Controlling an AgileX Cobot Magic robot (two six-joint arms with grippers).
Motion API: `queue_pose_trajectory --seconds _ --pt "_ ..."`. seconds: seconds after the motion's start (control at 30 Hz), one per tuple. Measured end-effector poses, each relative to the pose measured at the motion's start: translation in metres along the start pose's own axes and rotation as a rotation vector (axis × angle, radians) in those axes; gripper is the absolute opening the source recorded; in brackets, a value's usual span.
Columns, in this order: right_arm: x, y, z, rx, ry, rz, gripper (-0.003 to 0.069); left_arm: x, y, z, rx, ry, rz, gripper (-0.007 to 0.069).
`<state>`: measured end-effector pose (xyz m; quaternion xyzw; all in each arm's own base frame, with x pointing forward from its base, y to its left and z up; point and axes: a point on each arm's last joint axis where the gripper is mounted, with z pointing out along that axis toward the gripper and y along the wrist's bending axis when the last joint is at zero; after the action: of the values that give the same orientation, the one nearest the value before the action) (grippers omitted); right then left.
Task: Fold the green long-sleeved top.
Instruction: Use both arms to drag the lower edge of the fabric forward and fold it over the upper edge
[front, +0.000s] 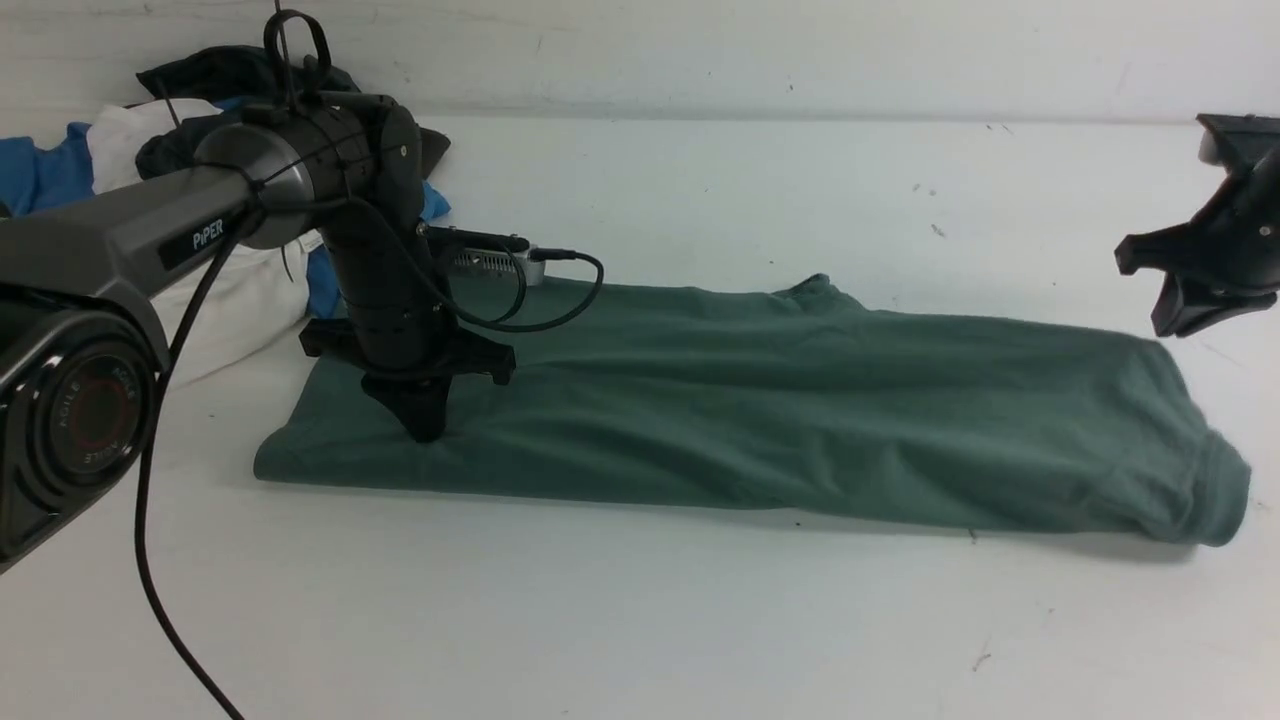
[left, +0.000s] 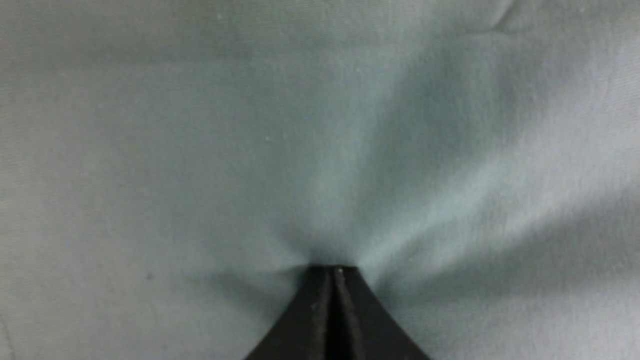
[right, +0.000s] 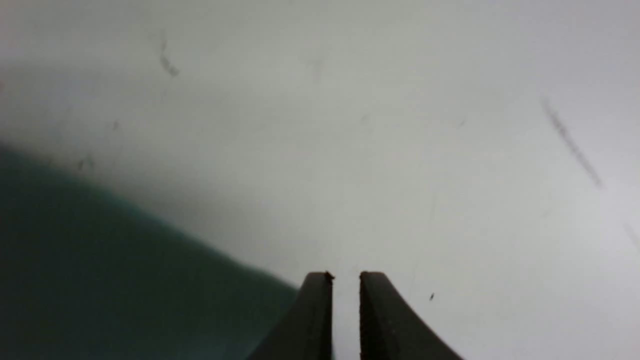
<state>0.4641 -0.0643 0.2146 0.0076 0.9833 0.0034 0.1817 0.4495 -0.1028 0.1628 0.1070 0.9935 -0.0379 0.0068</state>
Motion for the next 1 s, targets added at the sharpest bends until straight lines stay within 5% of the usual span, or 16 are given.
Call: queue_pose_trajectory --seconds 0.3,0.7,1.0 --pt "0.008 0.005 -0.027 -0.036 0.07 0.082 0.0338 0.002 -0.003 -0.013 0.017 -0.03 -0.003 -0.0004" --pt "0.098 0.008 -0.05 0.038 0.293 0.114 0.0371 0.004 -0.016 -0.029 0.055 -0.063 0.008 -0.0004" --pt "0.112 0.011 -0.005 -0.014 0.394 0.178 0.0508 0.001 -0.023 0.0 0.054 -0.005 0.059 -0.0004"
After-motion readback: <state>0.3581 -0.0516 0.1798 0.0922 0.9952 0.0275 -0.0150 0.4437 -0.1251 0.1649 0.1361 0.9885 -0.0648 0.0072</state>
